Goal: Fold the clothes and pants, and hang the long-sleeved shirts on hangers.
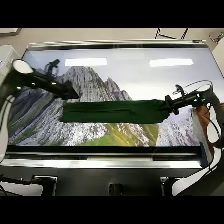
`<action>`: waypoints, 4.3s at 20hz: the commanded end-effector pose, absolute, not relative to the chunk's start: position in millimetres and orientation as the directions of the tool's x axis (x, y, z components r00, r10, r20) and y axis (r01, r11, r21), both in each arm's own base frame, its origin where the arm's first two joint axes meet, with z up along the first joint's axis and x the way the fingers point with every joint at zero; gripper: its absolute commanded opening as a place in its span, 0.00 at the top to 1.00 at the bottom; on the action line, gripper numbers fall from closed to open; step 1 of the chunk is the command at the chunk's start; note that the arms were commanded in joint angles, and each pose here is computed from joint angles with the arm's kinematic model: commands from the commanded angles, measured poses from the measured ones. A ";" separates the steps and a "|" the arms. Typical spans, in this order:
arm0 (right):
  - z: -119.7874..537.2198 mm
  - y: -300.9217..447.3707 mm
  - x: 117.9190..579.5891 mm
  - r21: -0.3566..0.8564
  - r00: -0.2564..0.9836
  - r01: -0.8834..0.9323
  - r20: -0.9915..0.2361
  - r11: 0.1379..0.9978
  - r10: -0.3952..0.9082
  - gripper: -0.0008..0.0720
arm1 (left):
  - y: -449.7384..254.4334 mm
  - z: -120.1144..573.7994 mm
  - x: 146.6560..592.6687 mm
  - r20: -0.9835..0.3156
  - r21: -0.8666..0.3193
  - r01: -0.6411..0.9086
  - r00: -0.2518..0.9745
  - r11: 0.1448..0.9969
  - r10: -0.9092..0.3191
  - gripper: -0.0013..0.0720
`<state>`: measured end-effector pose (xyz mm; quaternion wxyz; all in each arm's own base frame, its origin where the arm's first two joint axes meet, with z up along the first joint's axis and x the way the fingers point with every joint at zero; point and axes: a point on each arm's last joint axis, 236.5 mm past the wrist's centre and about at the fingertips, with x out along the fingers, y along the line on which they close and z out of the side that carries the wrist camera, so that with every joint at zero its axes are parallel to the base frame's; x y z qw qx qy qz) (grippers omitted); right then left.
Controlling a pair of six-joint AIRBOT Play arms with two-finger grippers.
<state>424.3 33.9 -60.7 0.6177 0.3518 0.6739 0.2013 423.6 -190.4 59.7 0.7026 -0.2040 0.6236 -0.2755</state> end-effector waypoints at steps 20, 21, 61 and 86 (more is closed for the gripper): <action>145.5 157.4 369.6 0.647 0.197 -0.039 -0.742 0.761 0.641 0.93 | -472.1 -64.9 398.2 -0.588 -0.802 0.012 0.152 0.597 -0.794 0.96; 139.5 171.7 375.2 0.680 0.172 -0.050 -0.715 0.731 0.677 0.93 | -436.4 -60.2 416.5 -0.638 -0.753 0.071 0.165 0.654 -0.752 0.96; 73.3 117.9 464.9 0.787 0.213 0.000 -0.603 0.617 0.769 0.93 | -36.6 186.1 425.3 -0.761 -0.252 0.011 0.615 0.968 -0.205 0.95; 184.8 -271.7 225.5 0.371 0.398 0.854 -0.917 0.364 0.000 0.93 | -54.4 189.0 434.3 -0.737 -0.211 0.104 0.636 0.972 -0.228 0.95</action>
